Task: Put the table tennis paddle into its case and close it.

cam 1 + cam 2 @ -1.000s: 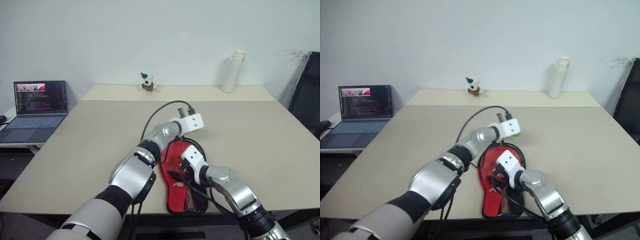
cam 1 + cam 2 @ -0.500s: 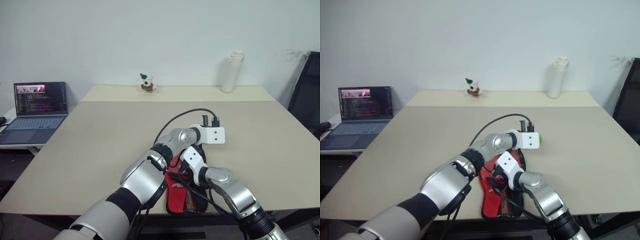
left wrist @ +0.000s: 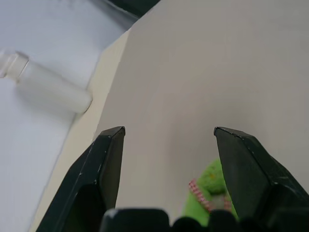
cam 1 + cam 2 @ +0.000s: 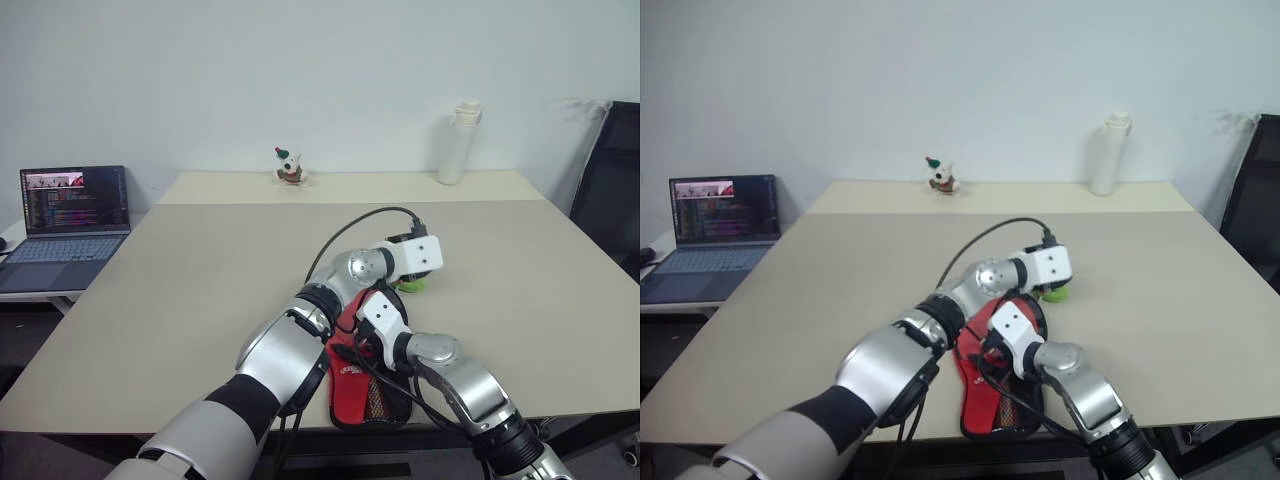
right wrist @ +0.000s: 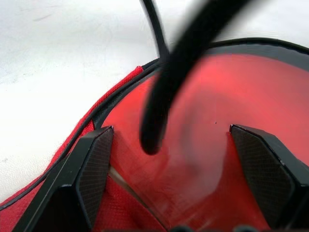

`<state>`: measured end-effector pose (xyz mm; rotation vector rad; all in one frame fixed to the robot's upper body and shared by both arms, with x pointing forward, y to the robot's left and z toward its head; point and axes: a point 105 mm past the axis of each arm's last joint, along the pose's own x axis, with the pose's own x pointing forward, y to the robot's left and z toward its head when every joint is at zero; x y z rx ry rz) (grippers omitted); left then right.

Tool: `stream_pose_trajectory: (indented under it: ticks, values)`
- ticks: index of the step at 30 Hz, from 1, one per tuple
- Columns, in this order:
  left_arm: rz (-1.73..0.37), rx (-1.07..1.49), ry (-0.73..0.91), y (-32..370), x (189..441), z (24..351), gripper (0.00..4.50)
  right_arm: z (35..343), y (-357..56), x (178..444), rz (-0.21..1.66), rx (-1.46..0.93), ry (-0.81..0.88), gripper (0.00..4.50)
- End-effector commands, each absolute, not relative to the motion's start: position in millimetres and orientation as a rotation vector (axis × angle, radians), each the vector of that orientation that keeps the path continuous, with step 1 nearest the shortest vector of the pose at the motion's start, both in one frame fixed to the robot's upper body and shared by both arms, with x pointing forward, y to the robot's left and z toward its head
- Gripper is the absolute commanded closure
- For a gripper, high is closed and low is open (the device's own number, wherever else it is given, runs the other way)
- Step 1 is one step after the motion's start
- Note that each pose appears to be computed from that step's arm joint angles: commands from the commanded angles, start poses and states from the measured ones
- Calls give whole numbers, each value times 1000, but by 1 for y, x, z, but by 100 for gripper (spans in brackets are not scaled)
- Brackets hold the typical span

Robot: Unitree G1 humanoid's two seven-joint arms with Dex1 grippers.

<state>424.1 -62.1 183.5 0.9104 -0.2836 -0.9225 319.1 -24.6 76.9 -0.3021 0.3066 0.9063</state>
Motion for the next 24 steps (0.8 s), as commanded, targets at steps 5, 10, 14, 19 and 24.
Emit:
stream_pose_trajectory:
  ticks: [5, 10, 14, 19, 24]
  values:
    - [-806, 582, -315, -10, 446, 236, 123, 114, -52, 297, 950, -127, 335, 30]
    - [-967, 410, -191, 17, 438, 205, 123, 154, -82, 297, 905, -67, 270, 30]
    - [-1123, 330, -107, 37, 421, 179, 123, 167, -111, 305, 833, -96, 256, 30]
    - [-1255, 305, 5, 60, 394, 153, 123, 174, -139, 332, 720, -140, 240, 30]
    - [-1204, 385, 76, 68, 387, 123, 123, 175, -152, 392, 497, -156, 224, 30]
